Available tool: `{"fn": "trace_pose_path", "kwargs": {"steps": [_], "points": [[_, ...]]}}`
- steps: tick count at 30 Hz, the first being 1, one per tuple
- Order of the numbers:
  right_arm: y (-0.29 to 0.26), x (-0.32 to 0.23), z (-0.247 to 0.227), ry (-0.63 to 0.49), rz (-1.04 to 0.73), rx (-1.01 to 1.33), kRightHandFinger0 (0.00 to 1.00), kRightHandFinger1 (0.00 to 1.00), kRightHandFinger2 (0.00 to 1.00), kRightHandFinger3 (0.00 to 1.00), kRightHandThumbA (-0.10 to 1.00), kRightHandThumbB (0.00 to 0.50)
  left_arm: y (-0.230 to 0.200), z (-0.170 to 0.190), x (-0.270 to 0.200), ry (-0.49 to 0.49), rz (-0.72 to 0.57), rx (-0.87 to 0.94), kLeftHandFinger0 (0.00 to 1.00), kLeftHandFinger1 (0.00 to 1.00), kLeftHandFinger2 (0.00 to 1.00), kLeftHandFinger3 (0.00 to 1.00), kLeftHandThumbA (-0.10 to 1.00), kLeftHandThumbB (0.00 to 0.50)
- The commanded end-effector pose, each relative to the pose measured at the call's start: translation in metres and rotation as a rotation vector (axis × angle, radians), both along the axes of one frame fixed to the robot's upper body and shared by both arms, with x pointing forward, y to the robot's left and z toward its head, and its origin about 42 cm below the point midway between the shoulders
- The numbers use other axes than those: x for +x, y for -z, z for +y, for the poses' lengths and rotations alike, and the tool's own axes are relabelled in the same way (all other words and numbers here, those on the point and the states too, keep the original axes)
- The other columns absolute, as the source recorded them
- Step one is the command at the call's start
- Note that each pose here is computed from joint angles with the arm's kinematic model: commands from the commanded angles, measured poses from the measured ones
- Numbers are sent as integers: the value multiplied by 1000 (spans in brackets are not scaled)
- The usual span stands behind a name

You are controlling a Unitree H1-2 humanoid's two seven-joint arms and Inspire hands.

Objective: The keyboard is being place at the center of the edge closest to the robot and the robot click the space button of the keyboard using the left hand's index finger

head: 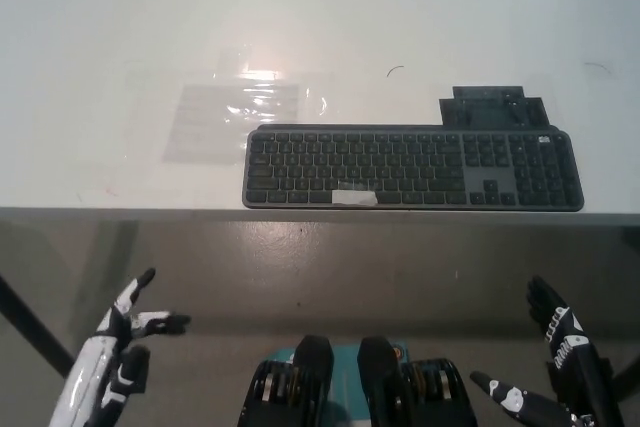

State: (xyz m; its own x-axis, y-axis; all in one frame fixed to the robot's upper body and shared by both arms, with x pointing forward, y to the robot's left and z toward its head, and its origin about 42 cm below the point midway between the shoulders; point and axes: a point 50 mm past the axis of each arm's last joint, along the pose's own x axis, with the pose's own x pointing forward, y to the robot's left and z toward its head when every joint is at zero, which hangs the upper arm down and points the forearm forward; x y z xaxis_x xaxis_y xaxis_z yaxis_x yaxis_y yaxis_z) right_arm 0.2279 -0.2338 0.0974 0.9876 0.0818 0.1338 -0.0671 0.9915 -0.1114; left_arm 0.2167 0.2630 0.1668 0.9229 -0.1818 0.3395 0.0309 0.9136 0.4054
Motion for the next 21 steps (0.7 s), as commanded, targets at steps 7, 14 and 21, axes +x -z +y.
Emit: {"fn": "trace_pose_path", "kwargs": {"steps": [7, 14, 21], "points": [[-15, 4, 1, -15, -84, 2, 1000, 1000, 1000, 1000, 1000, 277, -40, -15, 17, -10, -176, 176, 0, 0, 254, 1000, 1000, 432], [-15, 6, 2, -15, -97, 5, 1000, 1000, 1000, 1000, 1000, 248, -47, -38, 55, 74, -221, 260, 0, 5, 284, 1000, 1000, 339], [-16, 9, 1, -19, -99, 0, 1000, 1000, 1000, 1000, 1000, 250, -48, -69, 89, 101, -192, 391, 0, 0, 192, 1000, 1000, 434]]}}
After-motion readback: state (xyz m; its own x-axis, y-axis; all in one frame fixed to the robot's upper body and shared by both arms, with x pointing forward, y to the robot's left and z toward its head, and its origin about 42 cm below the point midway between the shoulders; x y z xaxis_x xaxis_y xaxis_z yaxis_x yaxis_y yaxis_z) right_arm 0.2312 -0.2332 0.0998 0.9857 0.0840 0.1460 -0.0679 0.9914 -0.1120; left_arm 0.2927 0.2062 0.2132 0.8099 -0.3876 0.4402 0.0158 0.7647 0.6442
